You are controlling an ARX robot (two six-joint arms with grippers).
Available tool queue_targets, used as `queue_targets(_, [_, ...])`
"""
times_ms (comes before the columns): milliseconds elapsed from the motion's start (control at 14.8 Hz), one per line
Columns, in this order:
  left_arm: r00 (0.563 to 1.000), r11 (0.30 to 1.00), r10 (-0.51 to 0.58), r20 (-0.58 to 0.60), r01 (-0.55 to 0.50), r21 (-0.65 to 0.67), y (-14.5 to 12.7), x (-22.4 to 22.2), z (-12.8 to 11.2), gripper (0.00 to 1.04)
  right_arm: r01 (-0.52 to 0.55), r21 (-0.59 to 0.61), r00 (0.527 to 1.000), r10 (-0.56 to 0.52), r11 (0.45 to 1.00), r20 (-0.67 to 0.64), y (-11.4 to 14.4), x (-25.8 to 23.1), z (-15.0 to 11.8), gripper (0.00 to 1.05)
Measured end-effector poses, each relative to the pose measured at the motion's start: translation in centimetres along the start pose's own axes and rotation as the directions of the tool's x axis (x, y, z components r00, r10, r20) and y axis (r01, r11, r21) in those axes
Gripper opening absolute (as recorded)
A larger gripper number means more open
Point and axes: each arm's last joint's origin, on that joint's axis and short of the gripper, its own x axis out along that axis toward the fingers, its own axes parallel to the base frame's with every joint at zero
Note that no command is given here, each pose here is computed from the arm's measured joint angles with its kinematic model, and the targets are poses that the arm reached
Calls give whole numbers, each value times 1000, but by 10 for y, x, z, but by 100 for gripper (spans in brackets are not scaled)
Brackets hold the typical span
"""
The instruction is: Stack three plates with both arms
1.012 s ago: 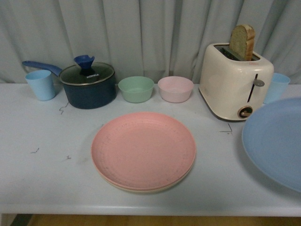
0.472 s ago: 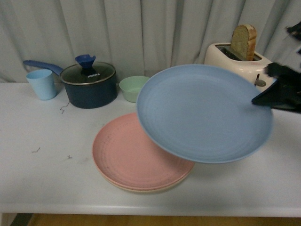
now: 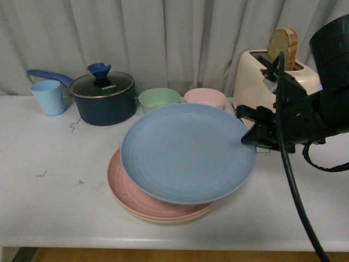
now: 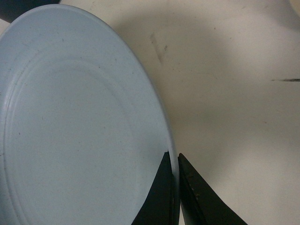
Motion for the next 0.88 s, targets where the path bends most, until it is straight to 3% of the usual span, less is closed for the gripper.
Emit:
queue_targets(540, [1000, 1000, 0, 0, 0, 0, 0, 0, 0, 98, 28, 24, 998, -27, 999, -56, 6, 39, -9, 3])
queue_targets(607, [1000, 1000, 0, 0, 0, 0, 0, 0, 0, 98, 5, 35, 997, -2, 999, -76, 6, 44, -11, 13])
queue_targets(810, [1000, 1000, 0, 0, 0, 0, 0, 0, 0, 98, -16, 40, 997, 19, 999, -69, 7, 44, -10, 25])
queue_targets(877, [1000, 1000, 0, 0, 0, 0, 0, 0, 0, 98, -31, 38, 998, 33, 999, -49, 6, 41, -8, 36])
